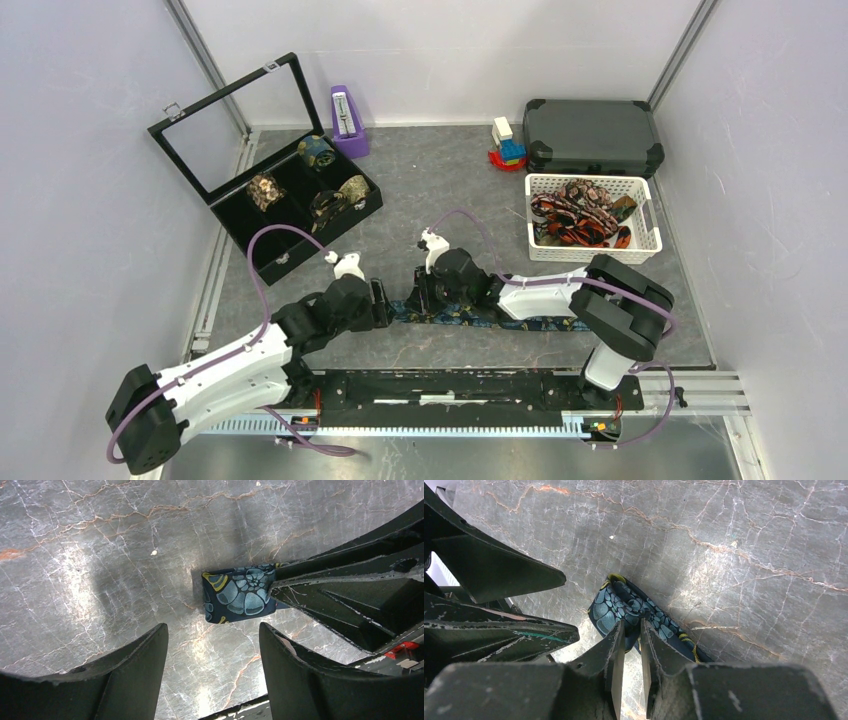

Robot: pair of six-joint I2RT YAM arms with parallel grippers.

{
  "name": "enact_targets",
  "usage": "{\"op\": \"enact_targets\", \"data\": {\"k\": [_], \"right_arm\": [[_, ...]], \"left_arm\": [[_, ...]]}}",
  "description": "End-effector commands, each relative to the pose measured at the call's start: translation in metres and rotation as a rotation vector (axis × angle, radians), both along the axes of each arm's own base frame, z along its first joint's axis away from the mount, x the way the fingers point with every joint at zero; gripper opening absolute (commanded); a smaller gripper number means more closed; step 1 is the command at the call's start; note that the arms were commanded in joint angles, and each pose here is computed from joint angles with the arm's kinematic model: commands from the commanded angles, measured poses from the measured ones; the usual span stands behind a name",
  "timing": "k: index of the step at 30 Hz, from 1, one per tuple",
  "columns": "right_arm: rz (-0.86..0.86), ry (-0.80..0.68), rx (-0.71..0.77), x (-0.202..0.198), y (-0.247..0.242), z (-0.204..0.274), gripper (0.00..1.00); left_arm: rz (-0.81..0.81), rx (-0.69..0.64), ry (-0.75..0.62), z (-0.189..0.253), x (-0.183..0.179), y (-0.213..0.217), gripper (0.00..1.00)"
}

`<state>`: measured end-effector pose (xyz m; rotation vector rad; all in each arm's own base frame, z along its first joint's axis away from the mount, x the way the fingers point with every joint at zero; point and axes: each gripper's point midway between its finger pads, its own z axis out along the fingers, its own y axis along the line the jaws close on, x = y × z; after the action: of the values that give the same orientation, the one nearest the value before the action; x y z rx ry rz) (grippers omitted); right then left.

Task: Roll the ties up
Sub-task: Roll the tie at the center of the board.

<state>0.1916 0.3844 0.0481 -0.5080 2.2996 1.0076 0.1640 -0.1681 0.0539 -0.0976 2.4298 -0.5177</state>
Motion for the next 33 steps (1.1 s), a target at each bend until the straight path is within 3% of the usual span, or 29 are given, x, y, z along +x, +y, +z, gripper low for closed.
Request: {"op": "enact_targets", "data": {"k": [1,24,33], "right_arm": [[-0.011,-0.017,0.021,0.001,0.002,0.001,0.23],[-0.024,-0.003,-0.043,-0.003,-0.012,-0.028,0.22],[-0.019,0.000,-0.065,-0.005,-0.017,-0.035,0.22]], "left_arm": [[-0.018,-0.031,-0.044,0.007,0.007,-0.006,0.73],[-0.050,-0.158,-0.049,-0.005,0.014,-0.021,0.72],[-0.049,-0.203,-0.040,-0.013,0.015,-0.024,0.67]]}}
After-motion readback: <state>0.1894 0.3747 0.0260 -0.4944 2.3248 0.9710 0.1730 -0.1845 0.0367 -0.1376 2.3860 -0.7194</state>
